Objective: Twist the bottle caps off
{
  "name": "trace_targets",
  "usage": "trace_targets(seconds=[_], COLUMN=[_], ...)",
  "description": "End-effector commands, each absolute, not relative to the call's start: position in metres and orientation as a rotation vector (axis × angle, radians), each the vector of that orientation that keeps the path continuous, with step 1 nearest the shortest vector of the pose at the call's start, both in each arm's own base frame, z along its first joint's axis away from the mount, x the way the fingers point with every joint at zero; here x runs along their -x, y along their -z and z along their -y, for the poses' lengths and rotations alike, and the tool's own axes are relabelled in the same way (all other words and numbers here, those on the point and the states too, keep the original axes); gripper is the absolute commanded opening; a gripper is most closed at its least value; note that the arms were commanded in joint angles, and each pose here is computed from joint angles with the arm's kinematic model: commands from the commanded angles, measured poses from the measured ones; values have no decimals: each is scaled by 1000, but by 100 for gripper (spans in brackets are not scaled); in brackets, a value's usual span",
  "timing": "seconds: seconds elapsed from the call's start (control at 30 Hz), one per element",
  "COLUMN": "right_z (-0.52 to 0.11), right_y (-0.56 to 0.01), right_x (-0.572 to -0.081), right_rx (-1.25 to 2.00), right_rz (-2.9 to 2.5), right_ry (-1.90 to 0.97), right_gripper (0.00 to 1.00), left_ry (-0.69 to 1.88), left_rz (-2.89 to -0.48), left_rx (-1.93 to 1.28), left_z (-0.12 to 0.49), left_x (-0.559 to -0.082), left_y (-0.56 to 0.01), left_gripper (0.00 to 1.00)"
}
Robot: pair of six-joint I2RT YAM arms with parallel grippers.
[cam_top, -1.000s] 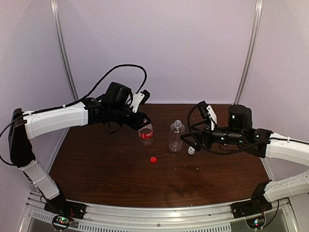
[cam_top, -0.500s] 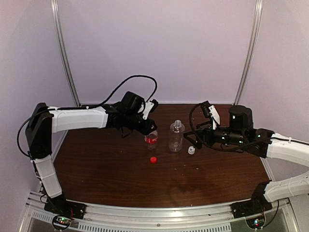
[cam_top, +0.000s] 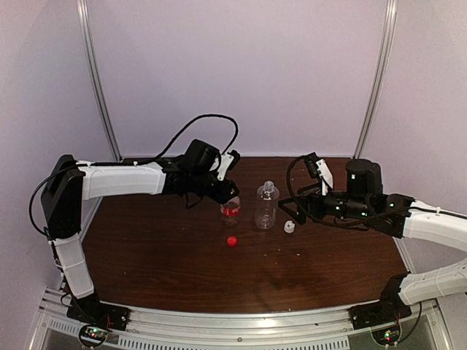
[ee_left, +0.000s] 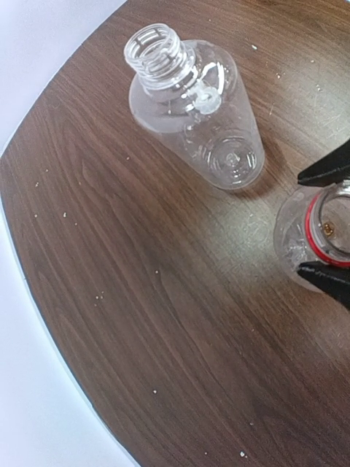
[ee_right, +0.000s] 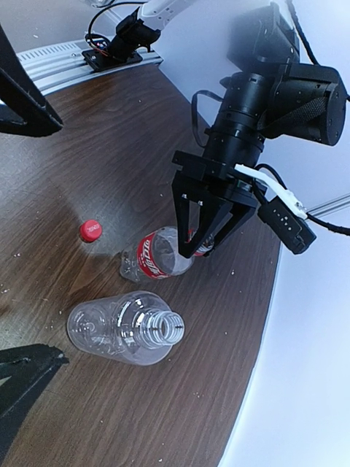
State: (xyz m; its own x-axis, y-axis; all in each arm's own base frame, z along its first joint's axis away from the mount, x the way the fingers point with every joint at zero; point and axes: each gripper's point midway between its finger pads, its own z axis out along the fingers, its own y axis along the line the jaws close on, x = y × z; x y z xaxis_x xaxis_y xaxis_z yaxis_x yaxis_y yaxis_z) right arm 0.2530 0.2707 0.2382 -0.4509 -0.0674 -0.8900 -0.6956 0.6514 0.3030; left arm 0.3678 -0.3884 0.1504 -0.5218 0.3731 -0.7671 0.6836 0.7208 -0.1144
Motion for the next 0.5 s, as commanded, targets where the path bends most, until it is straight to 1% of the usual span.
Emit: trace_targets(seconds=[0.0, 0.07, 0.27, 0.37, 0.47], right_z=[-264, -264, -262, -260, -258], right_y=[-231, -231, -230, -230, -231], right_x=[-258, -258, -258, -258, -259], right_rx=[570, 567, 560, 556, 546], right_rz=[-1942, -1943, -1949, -1952, -1953], right_ry=[-799, -797, -793, -788, -779], right_gripper=[100, 100, 100, 100, 100], left_ry=[536, 529, 516, 518, 486], left_rz=[-2162, -2164, -2137, -2122, -2102], left_rx=[-772, -768, -752, -754, -739], left_z=[389, 388, 383, 381, 375], left_x=[-373, -373, -374, -372, -374], left_y=[-150, -152, -169, -178, -190], left_gripper=[34, 46, 73, 82, 87])
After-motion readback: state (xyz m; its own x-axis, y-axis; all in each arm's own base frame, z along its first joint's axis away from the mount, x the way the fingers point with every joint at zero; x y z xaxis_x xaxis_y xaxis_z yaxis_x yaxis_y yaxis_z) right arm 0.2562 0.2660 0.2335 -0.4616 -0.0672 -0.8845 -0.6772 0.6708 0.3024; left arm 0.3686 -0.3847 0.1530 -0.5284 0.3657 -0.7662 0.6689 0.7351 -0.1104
